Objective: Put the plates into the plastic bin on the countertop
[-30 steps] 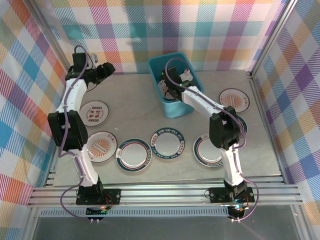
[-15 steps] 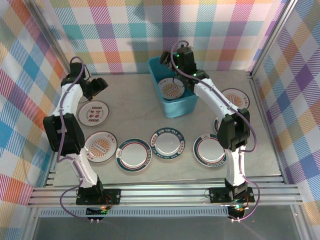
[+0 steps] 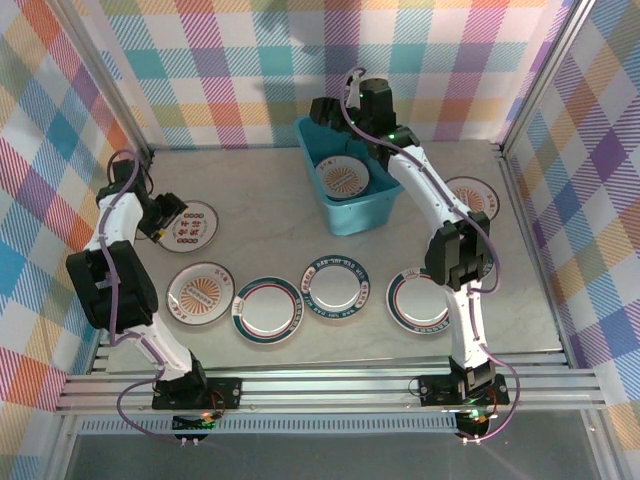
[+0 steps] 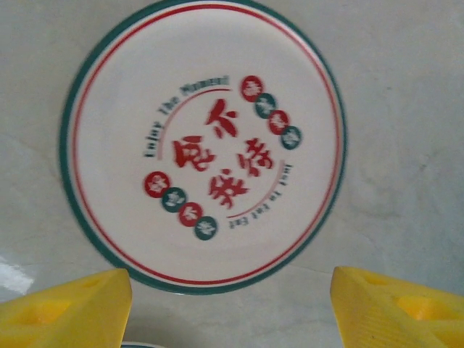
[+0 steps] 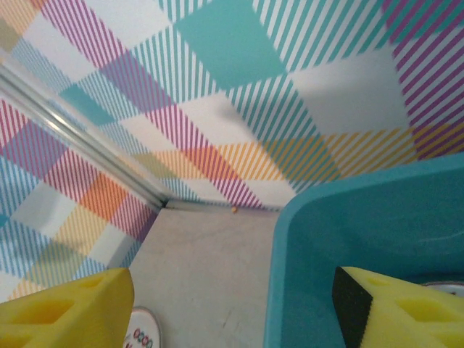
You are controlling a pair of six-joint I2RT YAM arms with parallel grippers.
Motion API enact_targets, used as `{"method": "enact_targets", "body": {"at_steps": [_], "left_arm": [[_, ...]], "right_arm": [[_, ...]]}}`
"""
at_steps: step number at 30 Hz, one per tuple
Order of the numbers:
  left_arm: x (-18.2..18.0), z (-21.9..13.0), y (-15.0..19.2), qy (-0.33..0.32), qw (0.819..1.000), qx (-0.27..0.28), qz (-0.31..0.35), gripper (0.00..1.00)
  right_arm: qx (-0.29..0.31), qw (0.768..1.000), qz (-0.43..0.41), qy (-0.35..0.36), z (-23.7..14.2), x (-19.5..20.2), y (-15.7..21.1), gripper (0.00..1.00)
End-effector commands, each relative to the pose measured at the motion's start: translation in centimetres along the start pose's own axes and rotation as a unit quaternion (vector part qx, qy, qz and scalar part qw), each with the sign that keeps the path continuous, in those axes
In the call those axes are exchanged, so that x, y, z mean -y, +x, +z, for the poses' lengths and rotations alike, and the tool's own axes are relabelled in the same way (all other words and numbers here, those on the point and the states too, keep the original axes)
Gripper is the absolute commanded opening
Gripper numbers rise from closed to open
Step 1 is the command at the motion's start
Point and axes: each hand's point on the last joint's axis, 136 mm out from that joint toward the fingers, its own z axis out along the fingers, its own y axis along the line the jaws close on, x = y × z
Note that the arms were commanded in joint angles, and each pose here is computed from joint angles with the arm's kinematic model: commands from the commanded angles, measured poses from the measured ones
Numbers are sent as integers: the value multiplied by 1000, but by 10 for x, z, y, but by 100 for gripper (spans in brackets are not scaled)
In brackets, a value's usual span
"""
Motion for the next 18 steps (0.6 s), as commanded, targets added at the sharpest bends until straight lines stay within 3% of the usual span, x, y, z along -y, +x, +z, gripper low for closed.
{"method": "enact_targets", "body": {"at_steps": [1, 9, 13, 18], "left_arm": [[-18, 5, 5, -9, 1000, -16, -21, 72], [-30, 31, 5, 3, 999, -42, -28, 70], [-47, 41, 5, -42, 997, -45, -36, 68], [-53, 54, 8, -39, 996, -60, -51, 67]], "right_arm": [[-22, 999, 4, -47, -5, -21, 1, 71], [-69, 996, 11, -53, -15, -29, 24, 65], [-80, 996, 11, -47, -24, -31, 35, 62], [-82, 996, 16, -20, -39, -23, 51, 62]]}}
